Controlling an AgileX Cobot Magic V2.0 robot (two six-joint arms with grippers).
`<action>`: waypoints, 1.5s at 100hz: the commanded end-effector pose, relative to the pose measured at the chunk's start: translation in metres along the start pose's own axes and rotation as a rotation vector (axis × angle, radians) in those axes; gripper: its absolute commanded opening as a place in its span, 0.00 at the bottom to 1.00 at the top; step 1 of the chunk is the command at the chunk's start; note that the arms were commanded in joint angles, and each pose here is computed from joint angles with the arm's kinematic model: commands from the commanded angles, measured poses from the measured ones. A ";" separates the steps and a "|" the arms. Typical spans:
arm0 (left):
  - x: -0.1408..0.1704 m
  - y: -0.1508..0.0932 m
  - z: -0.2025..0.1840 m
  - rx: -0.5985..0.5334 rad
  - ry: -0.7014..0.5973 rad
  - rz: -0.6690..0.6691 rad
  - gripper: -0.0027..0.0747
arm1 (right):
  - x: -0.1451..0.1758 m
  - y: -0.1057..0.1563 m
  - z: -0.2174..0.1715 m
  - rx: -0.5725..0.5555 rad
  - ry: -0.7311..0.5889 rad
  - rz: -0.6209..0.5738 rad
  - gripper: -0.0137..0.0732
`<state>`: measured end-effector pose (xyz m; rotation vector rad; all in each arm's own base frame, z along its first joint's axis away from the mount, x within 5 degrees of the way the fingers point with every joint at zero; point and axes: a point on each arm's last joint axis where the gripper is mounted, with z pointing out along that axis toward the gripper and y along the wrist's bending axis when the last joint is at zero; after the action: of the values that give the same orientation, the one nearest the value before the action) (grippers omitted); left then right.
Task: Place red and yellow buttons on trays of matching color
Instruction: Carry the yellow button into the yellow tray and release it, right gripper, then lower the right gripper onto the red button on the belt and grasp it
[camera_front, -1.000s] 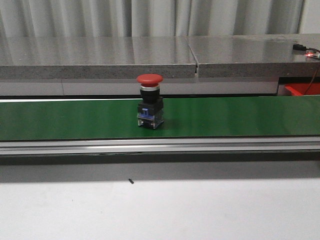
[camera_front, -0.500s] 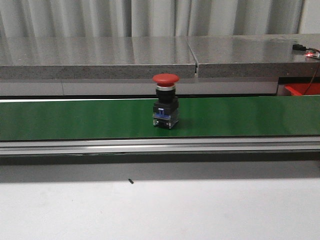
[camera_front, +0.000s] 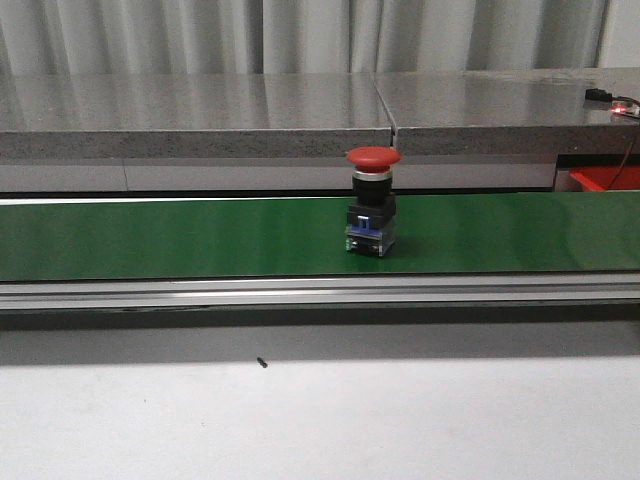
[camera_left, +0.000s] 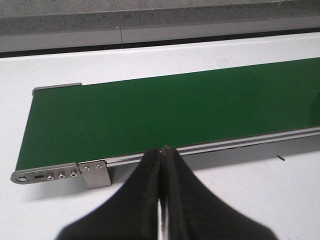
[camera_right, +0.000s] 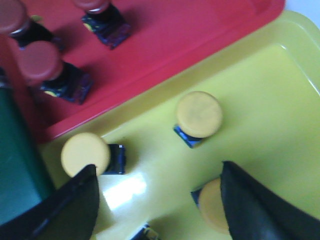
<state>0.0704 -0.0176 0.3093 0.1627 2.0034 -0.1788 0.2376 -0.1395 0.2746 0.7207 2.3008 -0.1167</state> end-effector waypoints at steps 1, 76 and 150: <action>-0.013 -0.001 -0.003 0.005 -0.083 -0.017 0.01 | -0.012 0.019 -0.022 -0.041 -0.119 -0.067 0.75; -0.013 -0.001 -0.003 0.005 -0.083 -0.017 0.01 | 0.057 0.160 -0.076 -0.487 -0.037 -0.806 0.75; -0.013 -0.001 -0.003 0.005 -0.083 -0.017 0.01 | 0.066 0.231 -0.033 -0.631 0.053 -0.862 0.75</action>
<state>0.0704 -0.0176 0.3093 0.1627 2.0034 -0.1788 0.2905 0.0908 0.2643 -0.6462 2.4452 0.2163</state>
